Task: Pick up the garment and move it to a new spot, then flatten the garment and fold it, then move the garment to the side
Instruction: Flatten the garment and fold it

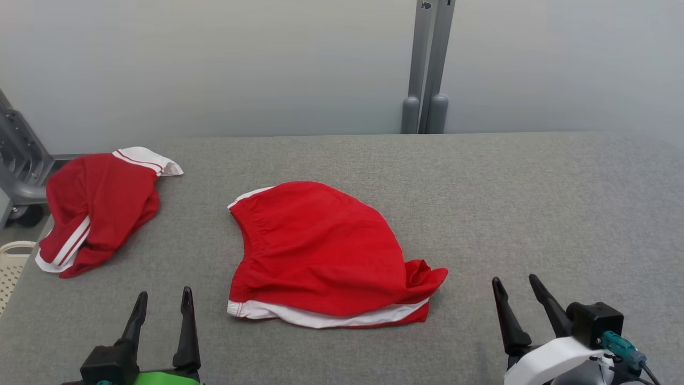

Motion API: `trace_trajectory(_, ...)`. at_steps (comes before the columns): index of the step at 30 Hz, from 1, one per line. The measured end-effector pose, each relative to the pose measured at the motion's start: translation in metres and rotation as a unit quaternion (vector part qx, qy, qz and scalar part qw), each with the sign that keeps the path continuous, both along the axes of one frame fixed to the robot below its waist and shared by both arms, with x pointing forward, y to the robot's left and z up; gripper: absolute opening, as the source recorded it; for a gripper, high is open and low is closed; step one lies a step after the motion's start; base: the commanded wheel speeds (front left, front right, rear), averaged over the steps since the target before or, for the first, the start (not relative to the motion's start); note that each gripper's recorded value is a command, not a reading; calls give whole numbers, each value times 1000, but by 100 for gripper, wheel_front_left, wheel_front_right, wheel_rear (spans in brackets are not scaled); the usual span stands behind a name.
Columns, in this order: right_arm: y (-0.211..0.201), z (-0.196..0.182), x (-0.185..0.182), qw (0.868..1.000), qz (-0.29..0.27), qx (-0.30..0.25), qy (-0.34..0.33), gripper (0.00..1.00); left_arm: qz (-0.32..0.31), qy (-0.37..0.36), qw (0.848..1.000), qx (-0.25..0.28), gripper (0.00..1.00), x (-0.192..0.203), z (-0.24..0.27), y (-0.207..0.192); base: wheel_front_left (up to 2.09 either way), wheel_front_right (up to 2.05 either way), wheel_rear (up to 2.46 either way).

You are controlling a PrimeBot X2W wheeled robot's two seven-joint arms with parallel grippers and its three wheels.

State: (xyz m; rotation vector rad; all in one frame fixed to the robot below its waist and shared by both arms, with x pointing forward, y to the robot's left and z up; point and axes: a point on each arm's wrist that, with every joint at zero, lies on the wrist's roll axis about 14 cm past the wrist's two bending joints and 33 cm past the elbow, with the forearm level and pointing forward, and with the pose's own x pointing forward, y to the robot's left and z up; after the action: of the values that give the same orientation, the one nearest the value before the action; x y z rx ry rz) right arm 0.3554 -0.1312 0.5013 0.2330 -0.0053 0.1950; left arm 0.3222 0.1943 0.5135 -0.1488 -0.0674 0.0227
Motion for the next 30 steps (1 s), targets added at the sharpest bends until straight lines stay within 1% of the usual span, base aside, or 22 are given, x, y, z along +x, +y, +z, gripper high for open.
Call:
trace_trajectory(2, 9, -1, -1, 1000, 20, -19, -3, 100, 8, 4, 1000, 1, 100, -4, -5, 6, 0, 0, 0)
trace_trajectory(5, 18, -5, -3, 999, 38, -32, -2, 100, 13, 17, 1000, 8, 100, -11, -15, 12, 0, 0, 0)
trace_trajectory(11, 26, -19, -7, 997, 57, -56, 19, 100, 11, 53, 998, 21, 100, -25, -40, 20, 0, 0, 0)
trace_trajectory(14, 26, -27, -9, 996, 60, -65, 32, 100, 1, 67, 997, 25, 100, -30, -50, 18, 0, 0, 0)
trace_trajectory(25, 23, -28, -9, 995, 55, -67, 38, 100, -15, 80, 997, 18, 100, -29, -60, 10, 0, 0, 0)
trace_trajectory(30, 22, -35, -8, 993, 58, -79, 61, 100, -47, 95, 994, 21, 100, -23, -67, -3, 0, 0, 0)
